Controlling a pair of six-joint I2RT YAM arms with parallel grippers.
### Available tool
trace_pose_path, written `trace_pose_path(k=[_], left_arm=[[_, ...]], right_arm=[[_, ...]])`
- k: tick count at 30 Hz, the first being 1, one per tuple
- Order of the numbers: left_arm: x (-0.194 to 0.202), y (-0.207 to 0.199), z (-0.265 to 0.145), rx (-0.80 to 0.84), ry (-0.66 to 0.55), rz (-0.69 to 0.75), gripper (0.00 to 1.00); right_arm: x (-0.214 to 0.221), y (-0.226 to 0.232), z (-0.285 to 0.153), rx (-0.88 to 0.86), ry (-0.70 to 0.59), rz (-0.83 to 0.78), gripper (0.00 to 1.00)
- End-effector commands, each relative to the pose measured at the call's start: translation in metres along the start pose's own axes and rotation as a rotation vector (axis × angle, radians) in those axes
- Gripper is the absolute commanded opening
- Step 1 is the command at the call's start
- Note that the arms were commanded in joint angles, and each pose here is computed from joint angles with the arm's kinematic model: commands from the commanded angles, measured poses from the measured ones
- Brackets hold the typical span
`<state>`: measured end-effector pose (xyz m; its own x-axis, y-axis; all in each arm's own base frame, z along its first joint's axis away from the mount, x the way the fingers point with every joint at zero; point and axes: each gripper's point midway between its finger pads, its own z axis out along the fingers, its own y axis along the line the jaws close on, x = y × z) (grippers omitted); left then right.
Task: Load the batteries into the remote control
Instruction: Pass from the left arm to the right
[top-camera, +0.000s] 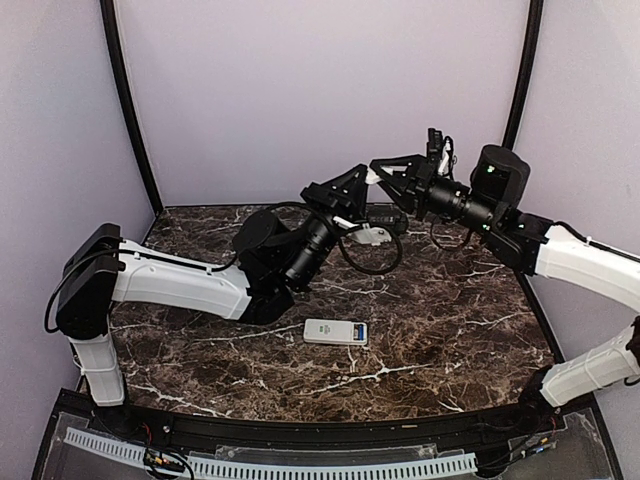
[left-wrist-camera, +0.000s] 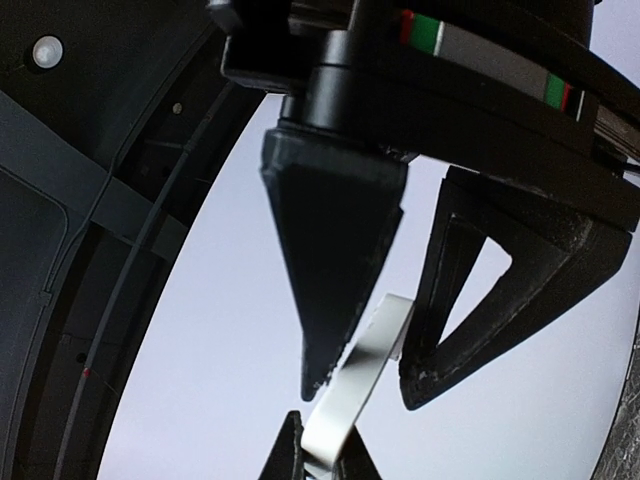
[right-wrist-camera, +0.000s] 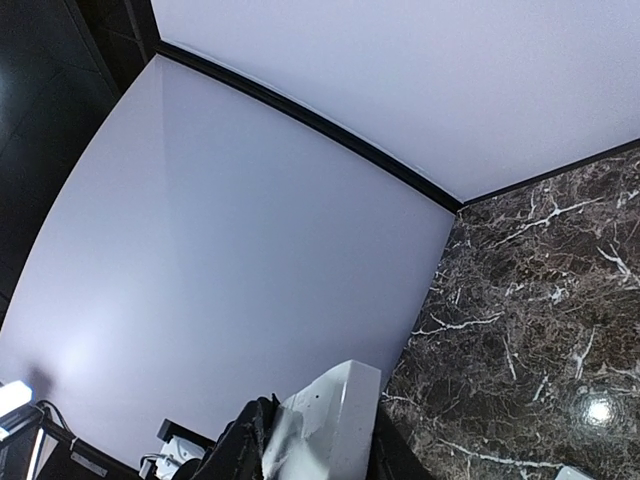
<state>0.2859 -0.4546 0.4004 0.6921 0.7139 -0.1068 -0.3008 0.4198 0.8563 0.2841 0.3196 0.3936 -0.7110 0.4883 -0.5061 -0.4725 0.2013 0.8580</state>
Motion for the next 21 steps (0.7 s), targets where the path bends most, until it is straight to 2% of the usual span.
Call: trace_pose_path(k=[1,4,7,17,19,21], left_arm=[[-0.0110,-0.0044,-0.0073,0.017,-0.047,0.013,0.00],[-0.0106,-0.0057,-0.0080,0.021,-0.046,0.013,0.00],[-0.0105,-0.0051,-0.0082,0.020,-0.045,0.014,0.00],[-0.0134,-0.0077,-0.0100,0.022,-0.066,0.049,0.00],[-0.0144,-0.0076,-0.0109,0.017,-0.073,0.069,0.02],[-0.0147,-0.0059,-0.0110,0.009,-0.075,0.086,0.09]], right_arm=[[-0.0109,0.0402,0.0027,-0.119,-0.016,-0.043,0.27],[-0.0106,0.0398,0.0034,-0.119,-0.014,-0.042,0.18],[-0.0104,0.0391,0.0028,-0.117,-0.014,-0.042,0.14],[-0.0085,0.0406,0.0020,-0.119,-0.001,-0.065,0.09],[-0.0079,0.0376,0.0023,-0.106,0.001,-0.057,0.06],[-0.0072,0.0346,0.0014,-0.095,0.000,-0.049,0.03]])
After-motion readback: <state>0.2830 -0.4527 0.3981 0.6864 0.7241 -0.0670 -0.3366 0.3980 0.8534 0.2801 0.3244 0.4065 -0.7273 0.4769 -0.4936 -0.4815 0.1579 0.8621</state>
